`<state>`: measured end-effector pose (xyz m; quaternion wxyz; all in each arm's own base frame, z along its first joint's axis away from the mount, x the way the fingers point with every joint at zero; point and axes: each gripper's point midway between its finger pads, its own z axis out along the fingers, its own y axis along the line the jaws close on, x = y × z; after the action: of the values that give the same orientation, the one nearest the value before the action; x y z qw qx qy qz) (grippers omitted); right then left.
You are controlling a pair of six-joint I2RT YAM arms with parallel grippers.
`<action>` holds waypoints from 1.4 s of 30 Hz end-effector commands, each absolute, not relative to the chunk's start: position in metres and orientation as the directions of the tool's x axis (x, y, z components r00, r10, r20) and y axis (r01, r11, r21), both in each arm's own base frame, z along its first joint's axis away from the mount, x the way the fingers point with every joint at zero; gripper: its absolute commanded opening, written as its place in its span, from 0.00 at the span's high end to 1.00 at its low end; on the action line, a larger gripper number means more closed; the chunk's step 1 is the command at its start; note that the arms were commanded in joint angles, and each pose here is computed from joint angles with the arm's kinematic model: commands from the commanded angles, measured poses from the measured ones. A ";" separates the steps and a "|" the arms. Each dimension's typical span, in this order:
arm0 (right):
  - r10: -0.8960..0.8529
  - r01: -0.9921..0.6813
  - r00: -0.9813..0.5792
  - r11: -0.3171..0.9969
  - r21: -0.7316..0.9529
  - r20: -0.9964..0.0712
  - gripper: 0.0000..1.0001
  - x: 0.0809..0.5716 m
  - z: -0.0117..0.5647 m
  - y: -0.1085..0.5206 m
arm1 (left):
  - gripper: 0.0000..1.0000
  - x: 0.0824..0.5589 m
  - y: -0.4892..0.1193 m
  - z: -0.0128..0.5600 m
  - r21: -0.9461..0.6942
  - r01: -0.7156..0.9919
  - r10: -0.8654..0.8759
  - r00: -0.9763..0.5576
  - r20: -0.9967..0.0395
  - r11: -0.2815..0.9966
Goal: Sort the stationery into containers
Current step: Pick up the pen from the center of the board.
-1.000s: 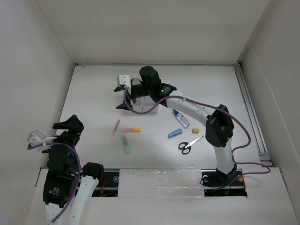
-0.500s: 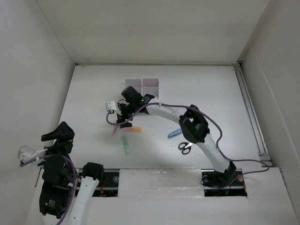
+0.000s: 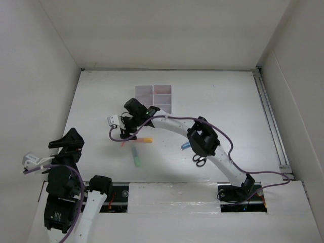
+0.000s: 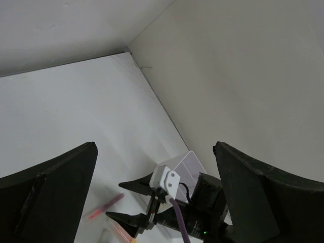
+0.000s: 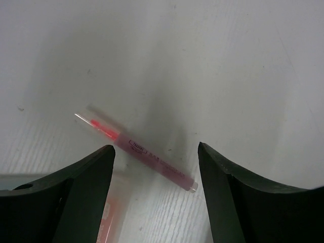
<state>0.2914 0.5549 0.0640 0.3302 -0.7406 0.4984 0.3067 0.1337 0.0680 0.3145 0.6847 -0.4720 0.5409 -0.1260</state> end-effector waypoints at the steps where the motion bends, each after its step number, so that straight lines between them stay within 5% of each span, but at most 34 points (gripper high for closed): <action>1: -0.510 -0.932 0.340 -0.294 -0.211 -0.790 0.28 0.296 0.067 0.567 | 0.00 0.142 0.064 0.322 -0.778 -0.315 -0.681 0.377 -0.628 0.543; 16: -0.566 -0.940 0.323 -0.289 -0.184 -0.758 0.53 0.293 0.047 0.563 | 0.00 0.138 0.063 0.326 -0.784 -0.293 -0.683 0.385 -0.621 0.547; 19: -0.566 -0.940 0.323 -0.289 -0.184 -0.758 0.66 0.293 0.047 0.563 | 0.00 0.138 0.063 0.326 -0.784 -0.293 -0.683 0.385 -0.621 0.547; 35: -0.623 -0.941 0.332 -0.270 -0.204 -0.708 0.59 0.294 0.034 0.567 | 0.00 0.137 0.064 0.327 -0.788 -0.286 -0.684 0.391 -0.616 0.546; 37: -0.640 -0.944 0.322 -0.275 -0.183 -0.698 0.64 0.291 0.029 0.564 | 0.00 0.137 0.064 0.327 -0.788 -0.286 -0.684 0.391 -0.616 0.546; 39: -0.647 -0.945 0.317 -0.277 -0.174 -0.693 0.88 0.291 0.022 0.564 | 0.00 0.137 0.064 0.327 -0.788 -0.286 -0.684 0.391 -0.616 0.546; 42: -0.653 -0.946 0.314 -0.278 -0.167 -0.690 0.92 0.290 0.021 0.562 | 0.00 0.137 0.064 0.327 -0.788 -0.286 -0.684 0.391 -0.616 0.546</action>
<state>0.2967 0.5651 0.0355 0.3094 -0.7506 0.5216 0.2624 0.1360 0.0649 0.3210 0.6914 -0.4624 0.5382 -0.1360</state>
